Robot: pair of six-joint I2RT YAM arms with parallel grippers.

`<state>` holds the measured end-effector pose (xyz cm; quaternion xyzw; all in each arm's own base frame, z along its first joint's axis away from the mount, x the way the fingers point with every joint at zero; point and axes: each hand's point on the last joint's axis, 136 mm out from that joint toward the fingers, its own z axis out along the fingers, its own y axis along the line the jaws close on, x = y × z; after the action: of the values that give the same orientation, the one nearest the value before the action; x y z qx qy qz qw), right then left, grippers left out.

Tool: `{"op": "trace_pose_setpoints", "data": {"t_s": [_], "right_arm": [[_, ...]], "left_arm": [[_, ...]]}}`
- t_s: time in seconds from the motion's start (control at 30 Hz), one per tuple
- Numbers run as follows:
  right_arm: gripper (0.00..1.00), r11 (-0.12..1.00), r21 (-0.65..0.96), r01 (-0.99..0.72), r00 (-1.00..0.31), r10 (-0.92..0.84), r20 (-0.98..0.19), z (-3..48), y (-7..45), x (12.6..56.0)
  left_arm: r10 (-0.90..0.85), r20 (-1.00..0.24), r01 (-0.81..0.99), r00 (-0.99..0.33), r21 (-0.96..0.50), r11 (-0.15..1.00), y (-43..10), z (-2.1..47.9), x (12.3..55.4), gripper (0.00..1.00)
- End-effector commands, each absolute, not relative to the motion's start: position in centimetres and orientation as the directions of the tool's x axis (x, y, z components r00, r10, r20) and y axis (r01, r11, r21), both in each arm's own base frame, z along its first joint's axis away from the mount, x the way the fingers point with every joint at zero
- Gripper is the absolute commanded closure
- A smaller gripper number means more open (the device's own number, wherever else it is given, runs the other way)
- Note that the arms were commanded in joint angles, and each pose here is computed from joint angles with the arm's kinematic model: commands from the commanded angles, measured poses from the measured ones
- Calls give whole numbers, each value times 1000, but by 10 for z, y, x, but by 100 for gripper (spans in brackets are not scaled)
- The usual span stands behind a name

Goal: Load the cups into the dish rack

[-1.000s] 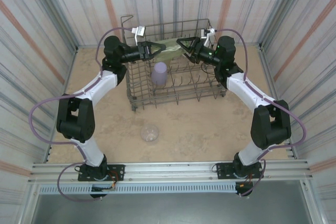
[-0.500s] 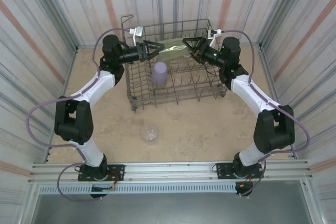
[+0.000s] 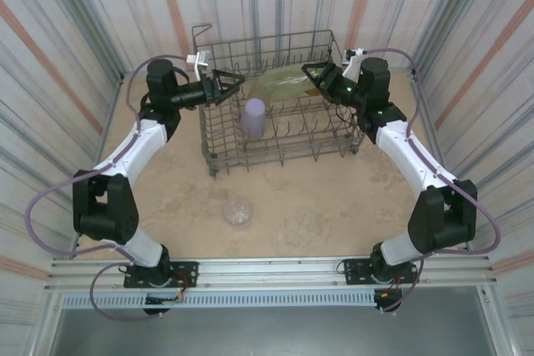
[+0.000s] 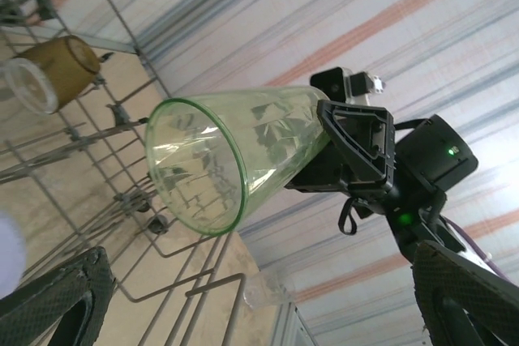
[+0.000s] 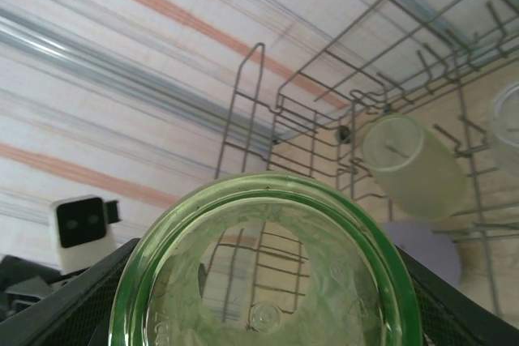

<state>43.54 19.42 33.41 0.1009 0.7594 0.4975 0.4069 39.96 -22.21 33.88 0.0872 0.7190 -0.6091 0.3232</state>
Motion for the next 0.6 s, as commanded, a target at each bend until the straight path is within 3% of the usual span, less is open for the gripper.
{"op": "trace_pose_setpoints", "data": {"t_s": [0.0, 0.33, 0.57], "right_arm": [[52, 601, 748, -280, -569, 524, -634, 355, 178, 430], [53, 830, 517, -208, -507, 360, -783, 345, 165, 428], [54, 909, 373, -185, -519, 232, -823, 333, 177, 436]], "left_arm": [[-283, -584, 497, -761, -804, 326, -207, 339, 387, 1], [-280, -607, 425, -744, -753, 503, -181, 329, 347, 1], [-236, -641, 338, -730, -639, 690, -149, 306, 329, 1]]}}
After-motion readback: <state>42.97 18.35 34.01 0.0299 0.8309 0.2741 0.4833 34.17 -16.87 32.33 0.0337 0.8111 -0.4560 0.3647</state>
